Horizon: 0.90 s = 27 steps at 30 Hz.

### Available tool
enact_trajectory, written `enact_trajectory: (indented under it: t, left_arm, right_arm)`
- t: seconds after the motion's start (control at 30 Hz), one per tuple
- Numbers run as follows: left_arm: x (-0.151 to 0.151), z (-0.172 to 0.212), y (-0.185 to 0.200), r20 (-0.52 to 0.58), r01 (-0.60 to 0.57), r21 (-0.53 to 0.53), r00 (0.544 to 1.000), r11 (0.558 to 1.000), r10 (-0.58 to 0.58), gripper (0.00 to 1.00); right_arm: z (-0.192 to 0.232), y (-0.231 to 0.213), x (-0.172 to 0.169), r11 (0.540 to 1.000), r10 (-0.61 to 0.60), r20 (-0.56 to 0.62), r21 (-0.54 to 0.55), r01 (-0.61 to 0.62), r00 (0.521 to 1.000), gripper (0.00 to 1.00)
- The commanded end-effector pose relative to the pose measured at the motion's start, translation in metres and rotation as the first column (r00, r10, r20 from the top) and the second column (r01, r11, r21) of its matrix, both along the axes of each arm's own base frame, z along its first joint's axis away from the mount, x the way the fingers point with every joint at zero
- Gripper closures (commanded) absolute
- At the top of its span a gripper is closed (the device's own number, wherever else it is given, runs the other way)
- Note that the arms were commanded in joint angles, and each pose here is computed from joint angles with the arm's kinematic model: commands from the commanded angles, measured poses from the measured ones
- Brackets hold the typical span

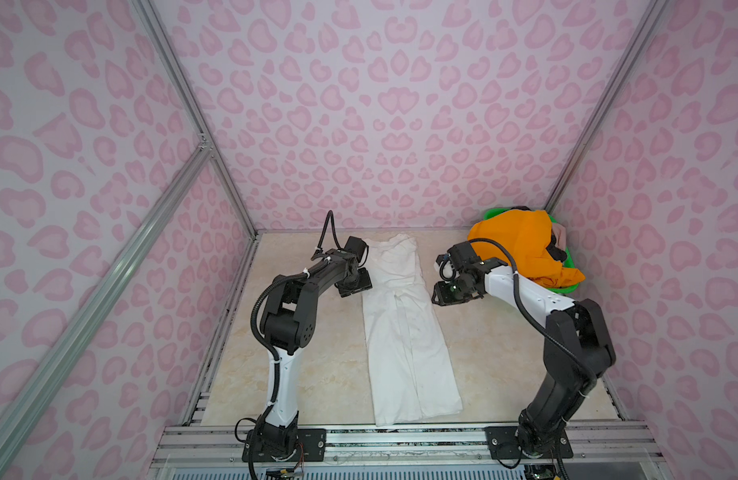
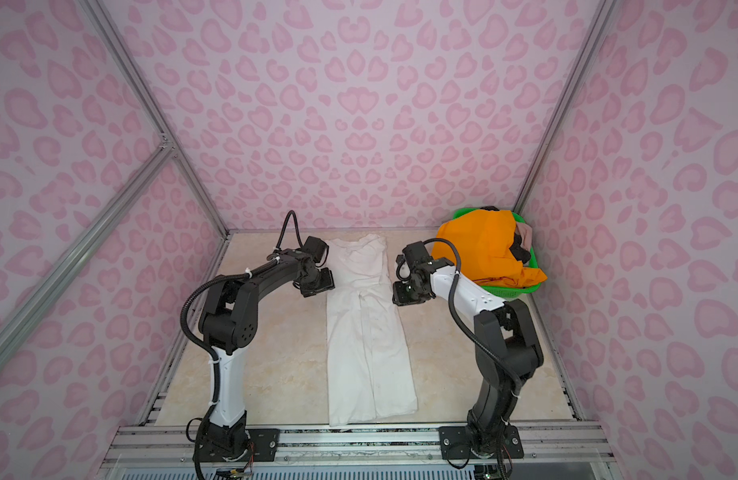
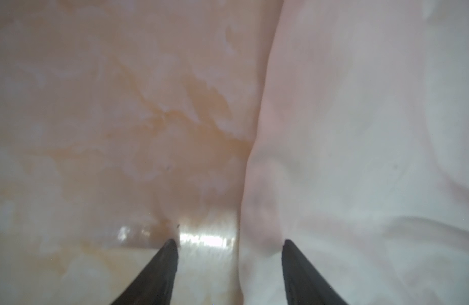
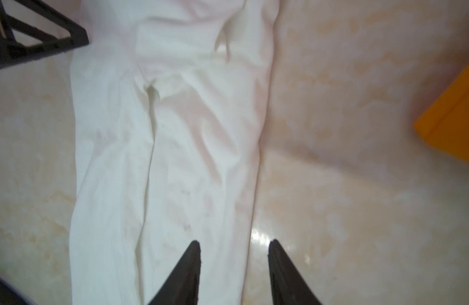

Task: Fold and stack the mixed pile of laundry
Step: 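Lift the far end with both grippers and carry it toward the robot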

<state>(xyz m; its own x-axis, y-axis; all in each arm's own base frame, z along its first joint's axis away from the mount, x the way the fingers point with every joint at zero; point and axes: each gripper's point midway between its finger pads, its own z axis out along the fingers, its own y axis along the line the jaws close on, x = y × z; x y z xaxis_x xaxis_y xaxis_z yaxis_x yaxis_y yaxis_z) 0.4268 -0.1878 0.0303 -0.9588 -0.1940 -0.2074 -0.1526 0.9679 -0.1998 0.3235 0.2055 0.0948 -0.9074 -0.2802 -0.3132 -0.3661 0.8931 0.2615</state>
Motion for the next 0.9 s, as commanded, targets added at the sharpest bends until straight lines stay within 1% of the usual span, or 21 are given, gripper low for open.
enact_trajectory:
  t: [0.0, 0.07, 0.17, 0.3, 0.4, 0.53, 0.7, 0.77, 0.87]
  left_arm:
    - [-0.048, 0.08, 0.002, 0.081, 0.074, -0.062, 0.994, 0.995, -0.069, 0.33]
    - [-0.09, 0.076, 0.003, 0.038, 0.105, -0.057, 0.994, 0.993, -0.102, 0.32]
    - [-0.147, 0.072, 0.001, -0.009, 0.131, -0.05, 0.991, 0.99, -0.132, 0.31]
    - [-0.205, 0.075, -0.008, -0.012, 0.134, -0.087, 0.991, 0.987, -0.135, 0.27]
    - [-0.241, 0.066, -0.007, -0.029, 0.115, -0.097, 0.992, 0.989, -0.119, 0.26]
    - [-0.274, 0.05, -0.01, -0.043, 0.111, -0.12, 0.992, 0.987, -0.117, 0.26]
    - [-0.302, 0.036, -0.044, -0.069, 0.14, -0.258, 0.984, 0.956, -0.162, 0.29]
    - [-0.313, 0.031, -0.053, -0.083, 0.163, -0.268, 0.978, 0.95, -0.191, 0.3]
    - [-0.328, 0.019, -0.059, -0.125, 0.161, -0.28, 0.971, 0.946, -0.203, 0.31]
  right_arm:
    - [-0.016, -0.022, -0.067, 0.996, -0.022, -0.128, -0.085, 0.011, 0.991, 0.55]
    - [-0.022, -0.031, -0.106, 0.993, -0.018, -0.179, -0.121, -0.004, 0.984, 0.54]
    - [-0.029, -0.036, -0.149, 0.993, -0.023, -0.241, -0.121, -0.007, 0.97, 0.52]
    - [-0.034, -0.036, -0.184, 0.996, -0.029, -0.294, -0.091, 0.002, 0.955, 0.49]
    - [-0.04, -0.04, -0.202, 0.994, -0.031, -0.327, -0.106, -0.004, 0.945, 0.49]
    - [-0.049, -0.044, -0.219, 0.994, -0.036, -0.371, -0.113, -0.007, 0.928, 0.48]
    - [-0.055, -0.041, -0.231, 0.997, -0.044, -0.41, -0.071, 0.016, 0.911, 0.48]
    - [-0.058, -0.04, -0.234, 0.998, -0.042, -0.425, -0.063, 0.017, 0.904, 0.49]
    - [-0.063, -0.037, -0.237, 0.999, -0.031, -0.441, -0.052, 0.009, 0.897, 0.48]
